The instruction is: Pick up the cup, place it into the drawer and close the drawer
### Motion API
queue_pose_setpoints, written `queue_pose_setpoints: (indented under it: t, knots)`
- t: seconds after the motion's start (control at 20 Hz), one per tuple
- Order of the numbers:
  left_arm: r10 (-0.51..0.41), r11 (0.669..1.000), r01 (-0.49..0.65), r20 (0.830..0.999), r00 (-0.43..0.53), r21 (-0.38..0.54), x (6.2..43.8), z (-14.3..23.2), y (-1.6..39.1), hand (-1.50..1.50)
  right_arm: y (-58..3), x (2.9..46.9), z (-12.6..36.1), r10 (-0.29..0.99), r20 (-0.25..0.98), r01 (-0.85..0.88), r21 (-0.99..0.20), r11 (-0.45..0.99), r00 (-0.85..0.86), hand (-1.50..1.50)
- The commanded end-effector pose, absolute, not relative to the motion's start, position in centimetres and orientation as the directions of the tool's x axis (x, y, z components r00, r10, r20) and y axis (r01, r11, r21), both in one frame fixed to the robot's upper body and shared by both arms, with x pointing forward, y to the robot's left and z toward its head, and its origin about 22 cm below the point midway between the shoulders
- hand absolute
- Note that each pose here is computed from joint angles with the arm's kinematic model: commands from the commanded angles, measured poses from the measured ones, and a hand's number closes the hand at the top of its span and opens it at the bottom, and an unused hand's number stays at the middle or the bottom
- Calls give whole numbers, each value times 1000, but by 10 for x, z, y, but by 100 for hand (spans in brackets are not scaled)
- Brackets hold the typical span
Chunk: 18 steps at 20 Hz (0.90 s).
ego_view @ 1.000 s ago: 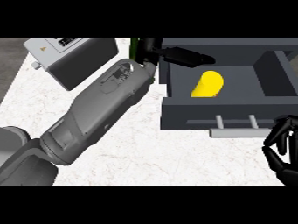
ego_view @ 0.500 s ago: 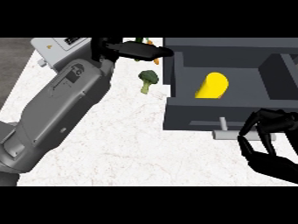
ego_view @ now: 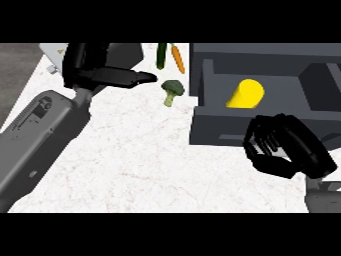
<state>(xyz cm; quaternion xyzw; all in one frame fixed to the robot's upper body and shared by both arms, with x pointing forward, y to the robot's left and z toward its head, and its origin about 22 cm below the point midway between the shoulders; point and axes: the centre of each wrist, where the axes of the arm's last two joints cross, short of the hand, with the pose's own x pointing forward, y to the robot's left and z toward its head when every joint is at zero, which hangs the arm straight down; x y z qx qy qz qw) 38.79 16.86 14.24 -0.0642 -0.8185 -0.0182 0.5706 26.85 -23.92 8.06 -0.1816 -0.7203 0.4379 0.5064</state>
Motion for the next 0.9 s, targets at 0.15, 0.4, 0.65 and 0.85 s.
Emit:
queue_pose_setpoints:
  t: [0.15, 0.4, 0.65, 0.85]
  knots:
    - [73, 995, 90, 939, -336, -45, 365, 120, 222, -150, -217, 296, 31, 825, 339, -155, -941, 302, -451, 150]
    - [83, 994, 97, 939, -335, -53, 337, 124, 252, -150, -218, 343, 14, 847, 330, -149, -944, 295, -416, 150]
    - [86, 994, 95, 941, -327, -58, 327, 96, 274, -150, -207, 384, 7, 843, 358, -176, -933, 313, -402, 150]
    - [84, 994, 98, 938, -336, -54, 333, 109, 282, -150, -225, 409, 16, 831, 402, -202, -915, 350, -385, 150]
